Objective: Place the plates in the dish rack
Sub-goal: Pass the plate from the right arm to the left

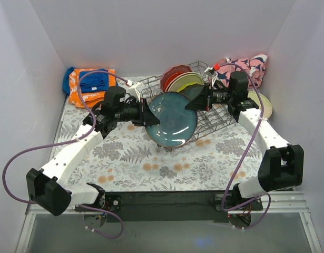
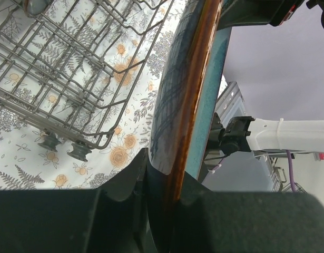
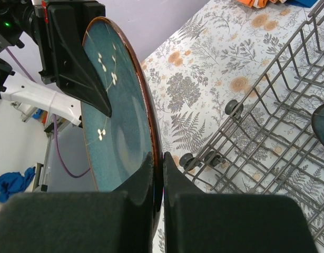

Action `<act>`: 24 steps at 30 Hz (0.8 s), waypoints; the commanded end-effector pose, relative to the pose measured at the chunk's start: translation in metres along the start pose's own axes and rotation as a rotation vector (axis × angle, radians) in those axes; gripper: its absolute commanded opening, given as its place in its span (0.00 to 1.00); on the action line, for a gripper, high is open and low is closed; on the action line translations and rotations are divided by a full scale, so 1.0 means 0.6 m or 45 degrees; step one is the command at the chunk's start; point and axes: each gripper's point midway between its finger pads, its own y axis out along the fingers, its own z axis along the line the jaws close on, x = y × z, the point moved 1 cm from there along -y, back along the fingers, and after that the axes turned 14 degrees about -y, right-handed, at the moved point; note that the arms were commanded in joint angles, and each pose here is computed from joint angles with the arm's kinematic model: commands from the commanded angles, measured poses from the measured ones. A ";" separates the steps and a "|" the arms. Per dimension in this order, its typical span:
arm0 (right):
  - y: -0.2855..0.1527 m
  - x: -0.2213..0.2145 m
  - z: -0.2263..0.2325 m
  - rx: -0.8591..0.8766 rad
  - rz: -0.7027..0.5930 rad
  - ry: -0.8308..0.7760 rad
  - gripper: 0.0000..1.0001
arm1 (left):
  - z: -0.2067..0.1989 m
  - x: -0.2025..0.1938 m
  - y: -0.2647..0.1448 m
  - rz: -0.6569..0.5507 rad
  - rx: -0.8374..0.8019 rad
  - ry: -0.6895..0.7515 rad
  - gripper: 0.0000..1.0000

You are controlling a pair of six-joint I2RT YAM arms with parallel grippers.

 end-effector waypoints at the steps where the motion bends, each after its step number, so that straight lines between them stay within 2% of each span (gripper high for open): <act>1: -0.018 0.044 0.045 0.047 -0.061 -0.167 0.01 | -0.020 0.023 -0.022 -0.095 0.023 0.044 0.00; 7: -0.022 0.041 0.053 0.049 -0.064 -0.194 0.01 | -0.039 0.017 -0.031 -0.125 -0.064 0.008 0.00; 9: -0.022 0.040 0.056 0.049 -0.065 -0.205 0.04 | -0.049 0.019 -0.034 -0.141 -0.106 -0.012 0.00; 10: -0.023 0.039 0.057 0.049 -0.065 -0.205 0.01 | -0.048 0.013 -0.033 -0.131 -0.114 -0.019 0.00; 14: -0.025 0.043 0.061 0.041 -0.072 -0.218 0.01 | -0.048 0.012 -0.031 -0.125 -0.119 -0.036 0.00; 15: -0.026 0.044 0.061 0.031 -0.075 -0.217 0.01 | -0.047 0.013 -0.031 -0.133 -0.113 -0.037 0.10; 19: -0.026 0.042 0.058 0.020 -0.076 -0.209 0.01 | -0.053 0.022 -0.041 -0.177 -0.104 -0.028 0.30; 22: -0.027 0.043 0.056 0.012 -0.078 -0.205 0.01 | -0.054 0.024 -0.046 -0.191 -0.099 -0.021 0.37; 24: -0.028 0.043 0.054 0.009 -0.080 -0.207 0.01 | -0.051 0.020 -0.045 -0.179 -0.094 -0.019 0.38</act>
